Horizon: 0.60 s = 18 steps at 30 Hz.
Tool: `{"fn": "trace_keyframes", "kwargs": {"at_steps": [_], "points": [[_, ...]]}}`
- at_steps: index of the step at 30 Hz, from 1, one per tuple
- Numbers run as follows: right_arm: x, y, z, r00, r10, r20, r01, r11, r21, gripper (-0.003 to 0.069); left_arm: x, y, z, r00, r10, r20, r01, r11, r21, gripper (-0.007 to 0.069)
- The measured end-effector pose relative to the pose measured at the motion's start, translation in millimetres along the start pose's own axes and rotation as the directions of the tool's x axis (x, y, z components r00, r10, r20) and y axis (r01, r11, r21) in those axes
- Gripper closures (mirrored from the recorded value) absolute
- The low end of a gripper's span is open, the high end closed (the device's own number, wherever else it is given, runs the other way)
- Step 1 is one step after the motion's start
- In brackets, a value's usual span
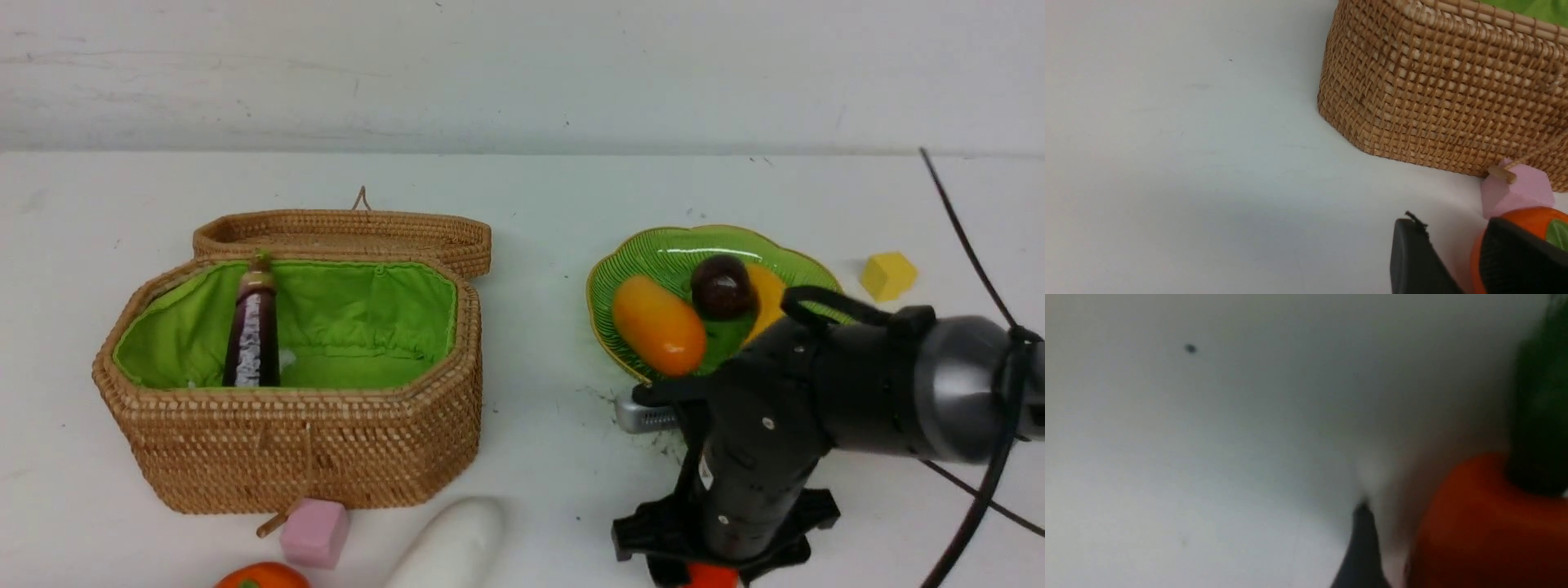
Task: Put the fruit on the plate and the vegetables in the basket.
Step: Use the right arm to grab a carrot and put it into the left basket
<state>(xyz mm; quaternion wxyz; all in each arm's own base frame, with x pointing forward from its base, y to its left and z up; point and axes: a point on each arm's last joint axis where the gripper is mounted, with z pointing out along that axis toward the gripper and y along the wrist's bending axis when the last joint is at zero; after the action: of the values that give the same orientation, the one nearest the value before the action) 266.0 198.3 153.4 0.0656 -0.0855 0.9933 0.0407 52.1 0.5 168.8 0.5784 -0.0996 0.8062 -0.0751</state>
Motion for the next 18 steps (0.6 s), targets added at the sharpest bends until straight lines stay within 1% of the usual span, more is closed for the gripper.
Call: {"fn": "trace_keyframes", "kwargs": {"at_steps": [2,4,5,7,8,10,11,12,13,14,15,16,17,18], "points": [[-1,2,0,0.997,-0.081,-0.006,0.081,0.997,-0.014,0.0263,0,0,0,1.0,0.0,0.0,0.0,1.0,0.0,0.0386],[-1,5,-5,0.989,-0.148,-0.008,0.147,0.988,-0.048,0.0264,0,0,0,1.0,0.0,0.0,0.0,1.0,0.0,0.0386],[-1,8,-9,0.983,-0.185,-0.013,0.184,0.98,-0.082,0.026,0,0,0,1.0,0.0,0.0,0.0,1.0,0.0,0.0386],[-5,14,-24,0.968,-0.249,0.023,0.25,0.96,-0.127,0.026,0,0,0,1.0,0.0,0.0,0.0,1.0,0.0,0.0386],[-13,19,-44,0.948,-0.304,0.098,0.316,0.937,-0.151,0.026,0,0,0,1.0,0.0,0.0,0.0,1.0,0.0,0.0386],[-27,27,-80,0.883,-0.396,0.251,0.44,0.886,-0.149,0.026,0,0,0,1.0,0.0,0.0,0.0,1.0,0.0,0.0386],[-36,32,-105,0.823,-0.444,0.354,0.513,0.849,-0.127,0.026,0,0,0,1.0,0.0,0.0,0.0,1.0,0.0,0.0386],[-45,37,-130,0.746,-0.487,0.454,0.583,0.807,-0.092,0.026,0,0,0,1.0,0.0,0.0,0.0,1.0,0.0,0.0386],[-56,44,-157,0.649,-0.521,0.555,0.647,0.761,-0.042,0.026,0,0,0,1.0,0.0,0.0,0.0,1.0,0.0,0.0386],[-63,49,-178,0.55,-0.553,0.625,0.702,0.712,0.013,0.026,0,0,0,1.0,0.0,0.0,0.0,1.0,0.0,0.0386],[-66,52,-185,0.512,-0.565,0.647,0.721,0.692,0.033,0.026,0,0,0,1.0,0.0,0.0,0.0,1.0,0.0,0.0386],[-71,57,-197,0.437,-0.583,0.685,0.755,0.652,0.073,0.026,0,0,0,1.0,0.0,0.0,0.0,1.0,0.0,0.0386],[-82,68,-215,0.305,-0.603,0.737,0.809,0.573,0.134,0.026,0,0,0,1.0,0.0,0.0,0.0,1.0,0.0,0.0386],[-90,77,-221,0.22,-0.611,0.761,0.843,0.511,0.167,0.026,0,0,0,1.0,0.0,0.0,0.0,1.0,0.0,0.0386]]}}
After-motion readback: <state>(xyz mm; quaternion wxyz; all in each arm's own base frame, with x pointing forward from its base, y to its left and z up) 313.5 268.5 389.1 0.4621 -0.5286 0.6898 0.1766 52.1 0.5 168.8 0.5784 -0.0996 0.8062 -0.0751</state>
